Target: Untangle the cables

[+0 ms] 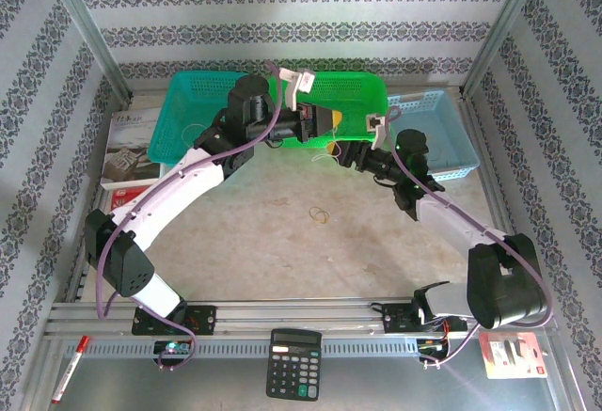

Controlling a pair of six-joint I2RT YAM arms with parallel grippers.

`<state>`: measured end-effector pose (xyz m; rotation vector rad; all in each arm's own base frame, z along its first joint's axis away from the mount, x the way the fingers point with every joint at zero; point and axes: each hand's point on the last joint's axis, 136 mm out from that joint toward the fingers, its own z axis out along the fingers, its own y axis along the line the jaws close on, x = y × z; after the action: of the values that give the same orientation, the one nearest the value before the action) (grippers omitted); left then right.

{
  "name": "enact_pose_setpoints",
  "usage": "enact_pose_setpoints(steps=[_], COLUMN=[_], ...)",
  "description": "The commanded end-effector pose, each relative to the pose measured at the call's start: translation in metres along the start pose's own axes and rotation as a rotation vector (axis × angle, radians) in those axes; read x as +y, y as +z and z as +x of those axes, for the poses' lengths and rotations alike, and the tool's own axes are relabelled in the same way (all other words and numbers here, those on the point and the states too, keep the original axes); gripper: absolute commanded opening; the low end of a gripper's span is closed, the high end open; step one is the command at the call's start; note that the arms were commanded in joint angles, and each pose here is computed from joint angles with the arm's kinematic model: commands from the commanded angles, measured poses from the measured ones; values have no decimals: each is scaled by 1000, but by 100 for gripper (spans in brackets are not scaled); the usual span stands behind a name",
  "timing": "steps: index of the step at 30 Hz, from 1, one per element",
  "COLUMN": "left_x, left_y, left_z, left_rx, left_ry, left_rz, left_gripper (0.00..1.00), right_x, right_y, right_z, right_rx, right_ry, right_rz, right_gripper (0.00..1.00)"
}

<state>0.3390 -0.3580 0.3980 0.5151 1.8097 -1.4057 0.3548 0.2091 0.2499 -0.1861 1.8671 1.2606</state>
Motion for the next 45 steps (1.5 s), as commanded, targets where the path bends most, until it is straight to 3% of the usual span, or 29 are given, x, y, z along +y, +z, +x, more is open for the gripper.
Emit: enact_pose_setpoints(steps=[1,3,7,9,15,23,45], left_x=[-15,-13,-9,-8,-1,31,64], left_y=[-10,-10,-11,-16,-47,-110,-189], left_z=[-12,-10,-10,-16,-57,-106,-147], left_rx=[-48,-46,-53,-69,-165,-319,-491], left_ry=[10,2,-1,4,35,77,88], left_rz=[54,50,39,30,-22,-196,-359], left_gripper=[0,0,0,0,0,0,0], right_x=[21,22,19,12,-36,-84,-145], right_y=[3,3,3,2,-10,-28,-64], right_z=[-17,-18,-16,-12,9,32,57], right_rx=[-27,-27,-24,-28,-55,-79,-137], right_ry=[-48,-49,-43,-33,43,125,251], right_rz=[-68,-72,-68,-44,108,256,475], right_gripper=[60,49,13,0,0,0,0])
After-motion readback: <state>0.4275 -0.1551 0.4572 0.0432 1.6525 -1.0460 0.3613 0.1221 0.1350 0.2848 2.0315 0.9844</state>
